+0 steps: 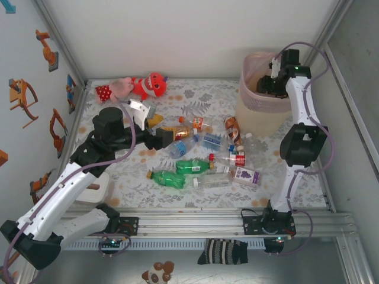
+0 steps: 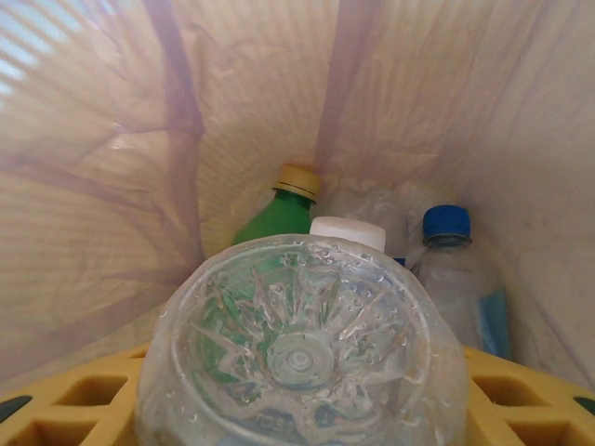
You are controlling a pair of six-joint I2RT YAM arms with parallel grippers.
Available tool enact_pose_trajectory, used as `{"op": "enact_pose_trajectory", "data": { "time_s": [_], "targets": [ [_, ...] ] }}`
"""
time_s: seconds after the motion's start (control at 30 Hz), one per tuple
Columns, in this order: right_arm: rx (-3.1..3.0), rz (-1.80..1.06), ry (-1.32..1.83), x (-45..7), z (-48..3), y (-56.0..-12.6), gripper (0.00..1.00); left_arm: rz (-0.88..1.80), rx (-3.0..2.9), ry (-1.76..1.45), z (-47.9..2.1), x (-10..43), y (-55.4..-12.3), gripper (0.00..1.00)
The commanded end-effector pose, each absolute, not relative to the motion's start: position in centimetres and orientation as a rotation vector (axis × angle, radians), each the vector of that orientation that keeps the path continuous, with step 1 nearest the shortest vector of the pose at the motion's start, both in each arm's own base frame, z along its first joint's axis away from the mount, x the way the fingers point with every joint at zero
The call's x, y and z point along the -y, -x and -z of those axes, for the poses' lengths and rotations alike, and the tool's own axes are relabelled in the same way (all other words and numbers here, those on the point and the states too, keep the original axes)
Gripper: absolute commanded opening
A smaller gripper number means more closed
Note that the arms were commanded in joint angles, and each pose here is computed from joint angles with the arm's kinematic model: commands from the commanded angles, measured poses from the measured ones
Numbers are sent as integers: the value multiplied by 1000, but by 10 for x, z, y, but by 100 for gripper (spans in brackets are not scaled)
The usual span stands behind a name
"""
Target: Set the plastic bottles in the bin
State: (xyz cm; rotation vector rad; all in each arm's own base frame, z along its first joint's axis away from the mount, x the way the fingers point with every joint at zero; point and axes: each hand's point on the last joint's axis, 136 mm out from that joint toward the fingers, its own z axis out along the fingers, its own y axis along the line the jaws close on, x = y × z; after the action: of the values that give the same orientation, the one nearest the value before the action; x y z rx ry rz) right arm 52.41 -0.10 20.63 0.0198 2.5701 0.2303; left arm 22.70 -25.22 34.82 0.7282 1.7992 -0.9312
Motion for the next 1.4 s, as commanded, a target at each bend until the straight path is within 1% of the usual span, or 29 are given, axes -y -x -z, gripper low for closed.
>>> {"op": "enact_pose_trajectory", "data": {
  "time_s": [0.0,0.13,0.27,0.47,0.63,0.77,0.93,1.13,1.37],
  "targets": [
    [-2662,-230,-34,2,-179,-516,50,946,-1791,-704,-359,251,-228,85],
    [-2735,-233,-48,3,-151,-516,52,949,-1794,-705,-358,252,-228,85],
    [-2776,-244,-66,3,-134,-515,59,946,-1797,-699,-358,250,-228,85],
    [-2760,-237,-76,3,-141,-516,68,936,-1799,-690,-358,249,-229,85],
    [-2695,-222,-66,4,-173,-515,72,928,-1801,-683,-359,248,-230,85],
    [-2623,-205,-61,4,-209,-512,75,915,-1809,-674,-358,246,-232,85],
    [-2529,-192,-43,3,-256,-502,75,888,-1833,-661,-354,244,-236,85],
    [-2410,-190,-21,-3,-312,-484,75,841,-1893,-657,-342,240,-241,85],
    [-2283,-179,12,-10,-370,-451,75,759,-2010,-683,-318,235,-250,85]
  ]
}}
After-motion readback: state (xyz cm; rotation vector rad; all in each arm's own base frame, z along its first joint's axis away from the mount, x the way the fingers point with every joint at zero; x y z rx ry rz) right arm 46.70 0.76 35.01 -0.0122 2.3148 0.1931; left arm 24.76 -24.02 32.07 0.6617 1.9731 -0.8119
